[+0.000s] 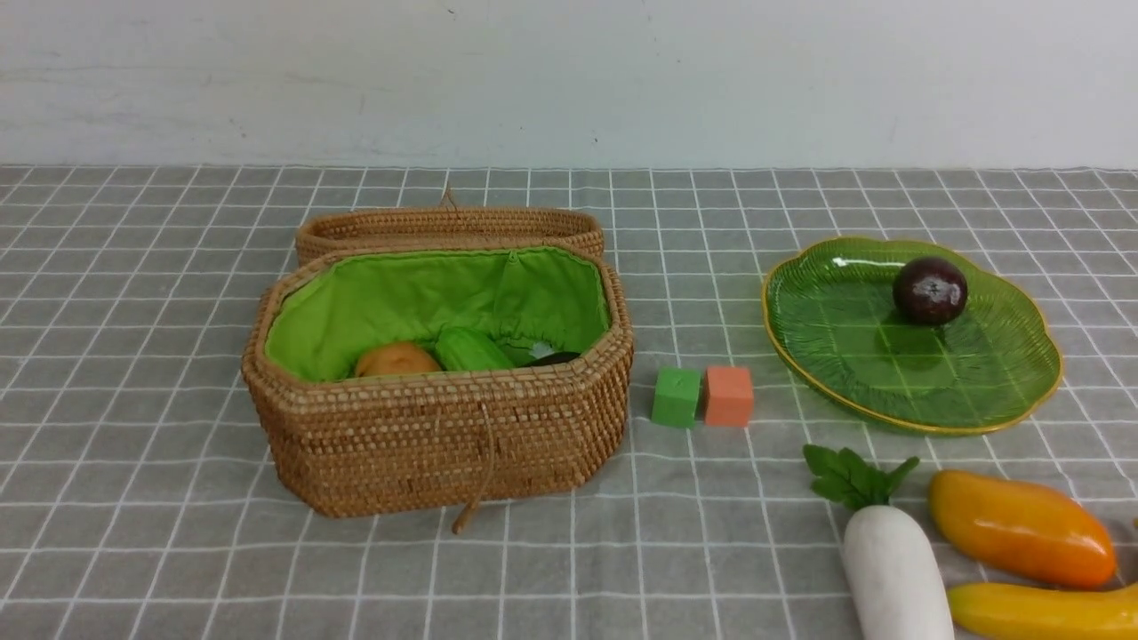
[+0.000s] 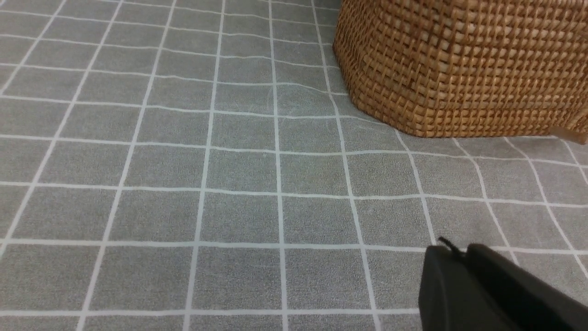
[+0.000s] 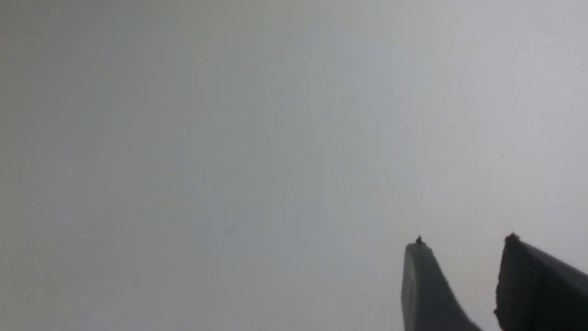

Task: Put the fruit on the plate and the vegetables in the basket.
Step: Take a daikon with your right arm and place it on the basket on the left.

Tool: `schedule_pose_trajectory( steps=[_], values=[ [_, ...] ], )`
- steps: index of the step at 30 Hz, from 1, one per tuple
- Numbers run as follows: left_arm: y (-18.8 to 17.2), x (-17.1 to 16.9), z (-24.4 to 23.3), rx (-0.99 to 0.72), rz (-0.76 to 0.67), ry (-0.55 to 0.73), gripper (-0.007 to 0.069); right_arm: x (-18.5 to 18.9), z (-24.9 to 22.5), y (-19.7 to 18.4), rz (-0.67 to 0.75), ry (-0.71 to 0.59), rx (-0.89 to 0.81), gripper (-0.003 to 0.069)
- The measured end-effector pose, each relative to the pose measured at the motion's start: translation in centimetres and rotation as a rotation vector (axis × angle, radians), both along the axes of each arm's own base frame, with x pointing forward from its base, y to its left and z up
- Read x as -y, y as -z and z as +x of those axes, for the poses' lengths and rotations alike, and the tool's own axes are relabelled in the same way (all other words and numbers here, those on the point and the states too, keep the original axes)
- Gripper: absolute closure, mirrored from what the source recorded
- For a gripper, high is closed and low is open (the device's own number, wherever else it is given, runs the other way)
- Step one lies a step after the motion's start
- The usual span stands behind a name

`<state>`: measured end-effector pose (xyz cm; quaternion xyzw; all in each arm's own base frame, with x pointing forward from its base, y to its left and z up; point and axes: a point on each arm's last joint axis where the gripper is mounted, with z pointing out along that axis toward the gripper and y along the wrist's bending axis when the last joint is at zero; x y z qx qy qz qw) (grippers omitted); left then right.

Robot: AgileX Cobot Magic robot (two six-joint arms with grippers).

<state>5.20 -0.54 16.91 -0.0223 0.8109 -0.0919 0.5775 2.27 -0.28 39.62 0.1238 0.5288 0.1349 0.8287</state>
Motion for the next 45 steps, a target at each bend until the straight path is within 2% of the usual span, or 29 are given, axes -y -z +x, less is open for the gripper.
schedule_pose_trajectory(
  steps=[1,2,3,5,7,9,12,13,16,18,21,24,25,26,28,31,33,36,39,42,45],
  values=[
    [0.0,0.0,0.0,0.000,0.000,0.000,0.0586,0.1,0.4,-0.3,0.013,0.010,-0.056,0.0419],
    [0.0,0.0,0.0,0.000,0.000,0.000,0.0586,0.4,1.9,-1.1,0.029,0.033,-0.185,0.0419],
    [0.0,0.0,0.0,0.000,0.000,0.000,0.0586,0.5,2.2,-1.0,0.029,0.040,-0.216,0.0419],
    [0.0,0.0,0.0,0.000,0.000,0.000,0.0586,1.1,5.6,0.4,-0.015,0.095,-0.478,0.0419],
    [0.0,0.0,0.0,0.000,0.000,0.000,0.0586,1.4,7.6,1.9,-0.066,0.125,-0.651,0.0419],
    [0.0,0.0,0.0,0.000,0.000,0.000,0.0586,1.5,9.2,3.0,-0.082,0.127,-0.755,0.0419],
    [0.0,0.0,0.0,0.000,0.000,0.000,0.0586,1.5,11.3,4.4,-0.065,0.101,-0.874,0.0419],
    [0.0,0.0,0.0,0.000,0.000,0.000,0.0586,1.2,13.2,6.0,-0.046,0.052,-1.002,0.0419],
    [0.0,0.0,0.0,0.000,0.000,0.000,0.0586,0.1,15.3,8.3,-0.050,-0.074,-1.167,0.0417],
    [0.0,0.0,0.0,0.000,0.000,0.000,0.0586,-0.6,16.0,9.2,-0.076,-0.151,-1.215,0.0412],
    [0.0,0.0,0.0,0.000,0.000,0.000,0.0586,-3.2,17.2,10.5,-0.194,-0.354,-1.272,0.0379],
    [0.0,0.0,0.0,0.000,0.000,0.000,0.0586,-5.8,18.4,11.9,-0.286,-0.507,-1.338,0.0287],
    [0.0,0.0,0.0,0.000,0.000,0.000,0.0586,-6.8,19.1,12.7,-0.314,-0.542,-1.374,0.0228],
    [0.0,0.0,0.0,0.000,0.000,0.000,0.0586,-7.0,19.1,12.8,-0.322,-0.552,-1.379,0.0219],
    [0.0,0.0,0.0,0.000,0.000,0.000,0.0586,-8.5,20.1,14.1,-0.356,-0.591,-1.434,0.0110],
    [0.0,0.0,0.0,0.000,0.000,0.000,0.0586,-9.8,21.7,16.7,-0.356,-0.590,-1.503,0.0003],
    [0.0,0.0,0.0,0.000,0.000,0.000,0.0586,-10.1,22.7,18.2,-0.345,-0.570,-1.536,-0.0017],
    [0.0,0.0,0.0,0.000,0.000,0.000,0.0586,-10.3,23.9,20.4,-0.344,-0.549,-1.577,-0.0013],
    [0.0,0.0,0.0,0.000,0.000,0.000,0.0586,-10.5,24.3,22.4,-0.341,-0.548,-1.647,0.0041],
    [0.0,0.0,0.0,0.000,0.000,0.000,0.0586,-10.6,24.4,22.9,-0.340,-0.548,-1.666,0.0132],
    [0.0,0.0,0.0,0.000,0.000,0.000,0.0586,-10.8,24.7,22.2,-0.343,-0.564,-1.677,0.0135]
  ],
)
